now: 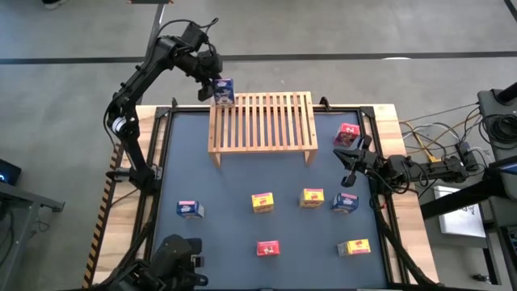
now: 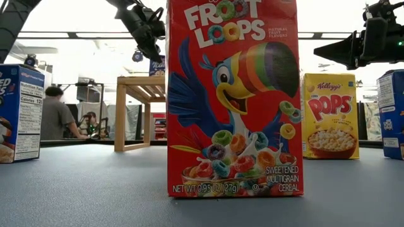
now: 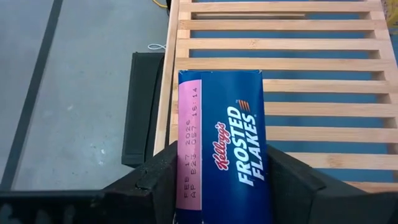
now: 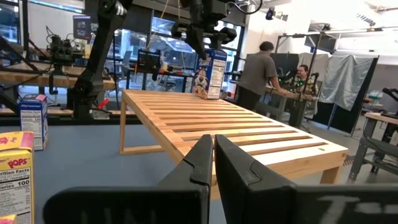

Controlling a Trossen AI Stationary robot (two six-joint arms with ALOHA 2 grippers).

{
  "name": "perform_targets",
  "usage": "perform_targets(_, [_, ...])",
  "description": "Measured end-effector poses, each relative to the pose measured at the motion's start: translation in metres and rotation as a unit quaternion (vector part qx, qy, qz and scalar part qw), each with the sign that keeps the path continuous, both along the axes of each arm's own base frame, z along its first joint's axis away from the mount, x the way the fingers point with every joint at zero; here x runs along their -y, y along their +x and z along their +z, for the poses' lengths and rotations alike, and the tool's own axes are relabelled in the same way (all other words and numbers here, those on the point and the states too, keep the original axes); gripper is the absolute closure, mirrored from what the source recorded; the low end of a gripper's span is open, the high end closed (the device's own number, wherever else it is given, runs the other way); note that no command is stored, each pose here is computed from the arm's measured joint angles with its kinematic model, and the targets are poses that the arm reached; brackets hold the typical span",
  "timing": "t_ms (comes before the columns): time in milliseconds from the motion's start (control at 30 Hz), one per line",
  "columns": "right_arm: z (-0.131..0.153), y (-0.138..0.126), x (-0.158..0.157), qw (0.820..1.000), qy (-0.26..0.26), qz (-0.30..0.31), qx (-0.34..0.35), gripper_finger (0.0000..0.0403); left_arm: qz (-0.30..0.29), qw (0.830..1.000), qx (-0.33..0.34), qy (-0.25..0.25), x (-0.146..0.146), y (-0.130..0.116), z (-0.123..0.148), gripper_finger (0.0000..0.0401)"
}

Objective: Stack cereal on shelf
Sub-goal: Put the top left blue cereal box on the shelf, then put the top right yellow cereal box on the shelf

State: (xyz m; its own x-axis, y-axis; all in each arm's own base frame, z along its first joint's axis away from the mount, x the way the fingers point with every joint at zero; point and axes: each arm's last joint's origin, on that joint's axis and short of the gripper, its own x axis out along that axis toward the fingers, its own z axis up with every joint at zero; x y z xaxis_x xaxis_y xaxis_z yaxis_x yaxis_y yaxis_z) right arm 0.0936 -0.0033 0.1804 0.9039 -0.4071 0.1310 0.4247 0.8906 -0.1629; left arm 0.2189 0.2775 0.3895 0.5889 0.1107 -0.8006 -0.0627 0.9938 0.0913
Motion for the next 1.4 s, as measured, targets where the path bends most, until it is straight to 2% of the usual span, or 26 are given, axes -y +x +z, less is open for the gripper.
perform_targets(400, [0.0,0.0,0.0,1.0,0.0,0.0,0.0,0.0394,0.012,1.0,0.002,-0.002,0.003,-0.003,0.004,0.0168])
perform_targets(633, [0.0,0.0,0.0,1.0,0.001,0.0,0.0,0.0394,0.022,0.999,0.006,0.026,0.015,-0.013,0.02,0.0168])
perform_targets(1067, [0.0,0.0,0.0,1.0,0.0,0.0,0.0,0.0394,0.035,0.994,0.059,0.088,0.062,-0.048,0.07,0.0168])
perform_targets(1267, [0.0,0.0,0.0,1.0,0.0,0.0,0.0,0.0394,0.053,0.991,0.081,0.09,0.079,-0.058,0.082,0.0168])
perform_targets(1400, [0.0,0.0,0.0,1.0,0.0,0.0,0.0,0.0394,0.061,0.991,0.088,0.079,0.091,-0.064,0.079,0.0168])
